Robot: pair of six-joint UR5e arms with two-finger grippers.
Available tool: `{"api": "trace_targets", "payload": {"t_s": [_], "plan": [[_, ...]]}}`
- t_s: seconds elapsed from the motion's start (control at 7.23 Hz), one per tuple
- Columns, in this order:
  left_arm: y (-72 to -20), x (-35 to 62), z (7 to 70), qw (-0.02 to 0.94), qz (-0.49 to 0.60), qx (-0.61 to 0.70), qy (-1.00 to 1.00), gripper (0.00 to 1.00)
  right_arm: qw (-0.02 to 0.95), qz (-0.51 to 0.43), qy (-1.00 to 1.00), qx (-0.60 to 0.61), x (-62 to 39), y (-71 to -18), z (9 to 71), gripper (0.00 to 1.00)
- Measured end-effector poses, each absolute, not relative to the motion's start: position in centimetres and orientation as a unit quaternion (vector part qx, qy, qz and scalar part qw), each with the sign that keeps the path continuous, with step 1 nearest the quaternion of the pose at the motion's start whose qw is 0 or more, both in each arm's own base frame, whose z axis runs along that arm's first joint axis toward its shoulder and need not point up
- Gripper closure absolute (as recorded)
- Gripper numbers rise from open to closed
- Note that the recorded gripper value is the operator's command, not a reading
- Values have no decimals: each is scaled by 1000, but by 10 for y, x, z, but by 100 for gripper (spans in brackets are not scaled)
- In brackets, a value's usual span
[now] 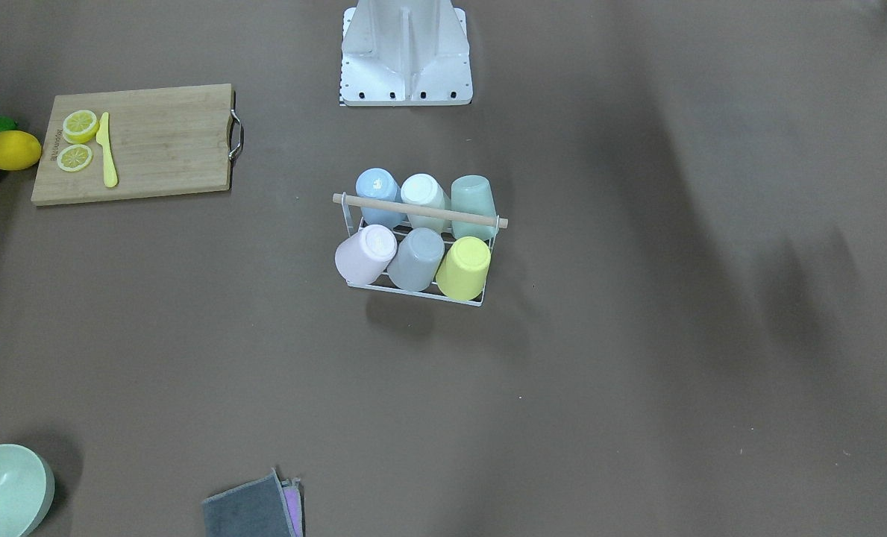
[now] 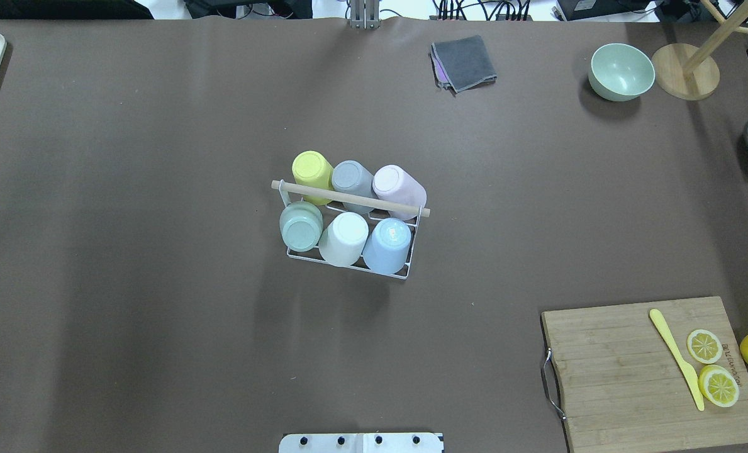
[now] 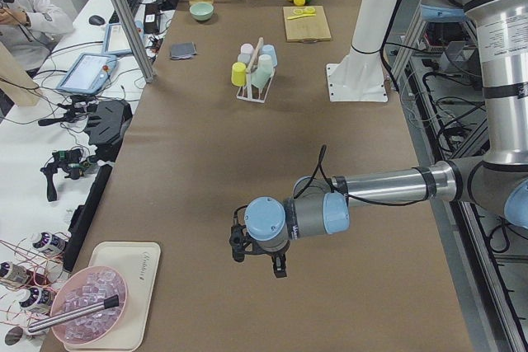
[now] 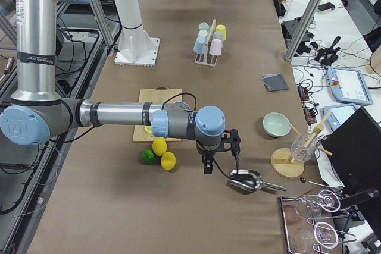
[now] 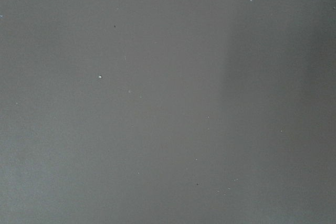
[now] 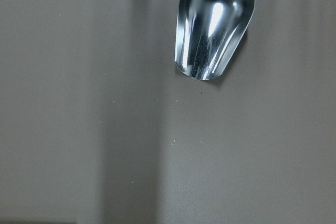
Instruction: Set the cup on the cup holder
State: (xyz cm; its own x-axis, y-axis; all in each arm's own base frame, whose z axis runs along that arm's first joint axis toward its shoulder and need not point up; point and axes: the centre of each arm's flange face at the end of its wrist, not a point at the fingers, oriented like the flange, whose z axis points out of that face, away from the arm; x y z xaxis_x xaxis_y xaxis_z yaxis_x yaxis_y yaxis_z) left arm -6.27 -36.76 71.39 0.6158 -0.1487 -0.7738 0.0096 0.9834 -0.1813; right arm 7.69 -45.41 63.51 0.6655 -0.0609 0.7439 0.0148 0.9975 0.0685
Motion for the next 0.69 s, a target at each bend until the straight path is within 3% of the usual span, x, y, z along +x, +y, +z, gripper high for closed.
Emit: {"api": "trace_targets", "payload": {"t_s": [0.69], "plan": [[-365,-67,711,911,-38,-70,405,2,913,-20,-407,25,77,-460,632,0]]}}
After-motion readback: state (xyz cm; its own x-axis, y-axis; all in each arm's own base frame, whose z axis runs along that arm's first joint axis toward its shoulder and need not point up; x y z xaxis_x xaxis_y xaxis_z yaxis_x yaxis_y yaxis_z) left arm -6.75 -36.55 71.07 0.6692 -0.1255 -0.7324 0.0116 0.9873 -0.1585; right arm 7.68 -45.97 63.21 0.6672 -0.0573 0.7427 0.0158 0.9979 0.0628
